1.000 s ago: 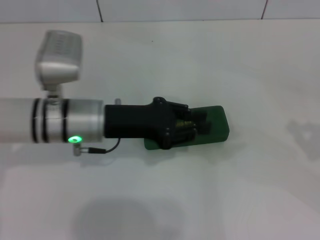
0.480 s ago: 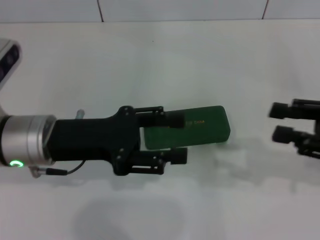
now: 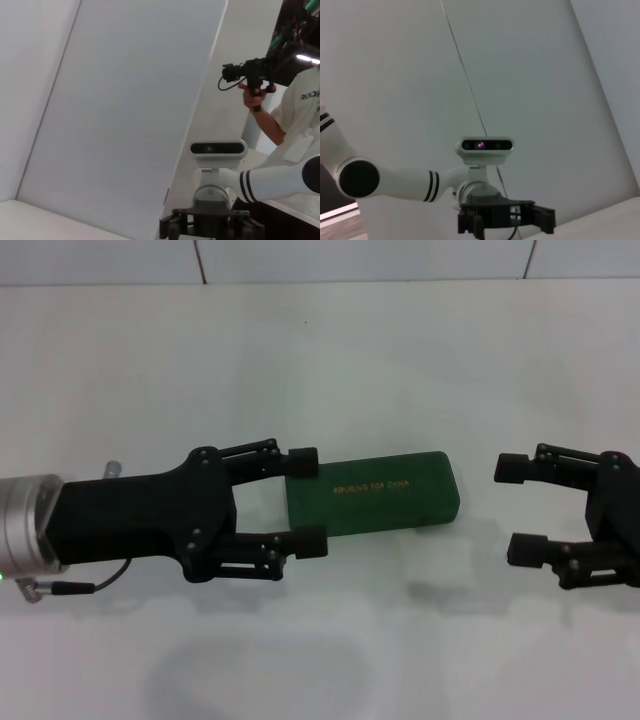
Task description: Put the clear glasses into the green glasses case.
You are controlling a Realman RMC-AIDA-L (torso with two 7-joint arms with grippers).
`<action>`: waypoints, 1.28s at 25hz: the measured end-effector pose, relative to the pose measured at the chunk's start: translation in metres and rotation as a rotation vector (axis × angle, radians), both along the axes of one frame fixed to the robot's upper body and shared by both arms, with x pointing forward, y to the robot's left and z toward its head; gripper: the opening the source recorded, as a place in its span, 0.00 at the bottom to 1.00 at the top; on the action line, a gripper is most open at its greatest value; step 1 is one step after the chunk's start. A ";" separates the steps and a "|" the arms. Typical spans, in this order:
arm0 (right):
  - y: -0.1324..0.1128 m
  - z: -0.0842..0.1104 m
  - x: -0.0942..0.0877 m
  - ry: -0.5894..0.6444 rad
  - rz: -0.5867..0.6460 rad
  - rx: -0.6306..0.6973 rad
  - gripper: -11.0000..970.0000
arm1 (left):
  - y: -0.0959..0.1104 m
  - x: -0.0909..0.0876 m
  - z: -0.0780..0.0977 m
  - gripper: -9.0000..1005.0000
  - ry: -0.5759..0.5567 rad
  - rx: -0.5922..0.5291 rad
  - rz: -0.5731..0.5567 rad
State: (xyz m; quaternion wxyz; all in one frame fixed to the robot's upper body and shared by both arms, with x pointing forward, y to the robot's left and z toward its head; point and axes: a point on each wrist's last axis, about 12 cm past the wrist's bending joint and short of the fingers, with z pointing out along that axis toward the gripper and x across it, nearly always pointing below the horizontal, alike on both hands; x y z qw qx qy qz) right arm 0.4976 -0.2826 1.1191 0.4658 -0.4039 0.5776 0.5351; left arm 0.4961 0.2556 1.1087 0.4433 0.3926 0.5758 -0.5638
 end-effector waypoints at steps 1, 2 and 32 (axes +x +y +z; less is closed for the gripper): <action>0.001 0.000 0.000 0.000 0.005 -0.002 0.78 | 0.001 0.000 0.000 0.87 0.000 0.001 0.001; 0.002 0.000 0.001 -0.001 0.012 -0.005 0.80 | 0.002 0.000 0.000 0.87 0.000 0.003 0.002; 0.023 0.002 0.015 -0.038 0.065 -0.046 0.91 | 0.012 -0.005 -0.004 0.87 0.054 0.023 0.015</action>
